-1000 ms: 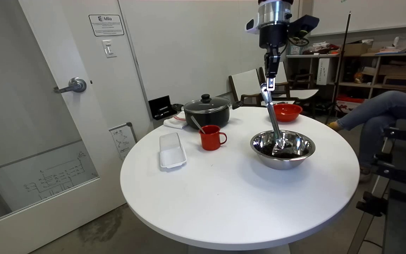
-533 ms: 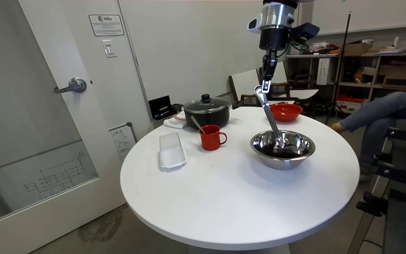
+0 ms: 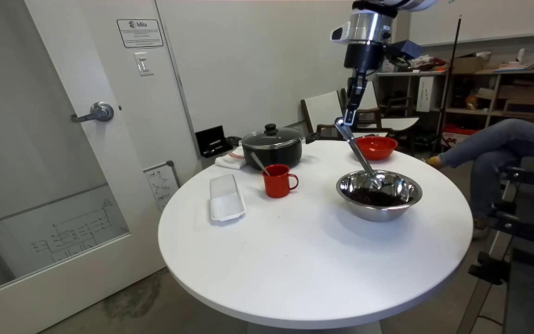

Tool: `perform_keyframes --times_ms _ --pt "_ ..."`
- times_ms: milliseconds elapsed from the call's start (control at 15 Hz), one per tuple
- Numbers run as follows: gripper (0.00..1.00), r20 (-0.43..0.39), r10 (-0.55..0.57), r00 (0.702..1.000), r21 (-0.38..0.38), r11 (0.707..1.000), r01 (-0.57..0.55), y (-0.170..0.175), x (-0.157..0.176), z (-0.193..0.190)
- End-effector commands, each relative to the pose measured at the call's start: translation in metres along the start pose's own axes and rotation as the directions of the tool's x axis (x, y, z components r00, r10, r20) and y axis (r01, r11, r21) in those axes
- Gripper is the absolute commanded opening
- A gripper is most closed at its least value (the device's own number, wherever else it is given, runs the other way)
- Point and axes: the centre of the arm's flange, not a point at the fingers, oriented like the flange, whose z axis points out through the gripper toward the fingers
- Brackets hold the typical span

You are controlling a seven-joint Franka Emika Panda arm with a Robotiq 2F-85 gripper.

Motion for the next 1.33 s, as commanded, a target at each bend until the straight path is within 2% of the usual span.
perform_keyframes --times_ms 0,333,933,1267 --pt "0.01 -0.01 0.01 1.0 -0.025 1.0 -0.01 -0.004 -0.007 0.005" --pt "0.01 0.025 0.028 0.999 -0.019 0.999 -0.028 -0.006 -0.007 0.015" --pt "0.01 0.096 0.006 0.995 -0.125 0.992 0.006 -0.031 0.013 0.044" --pt "0.01 0.132 0.001 0.991 -0.152 0.988 0.02 -0.037 0.016 0.055"
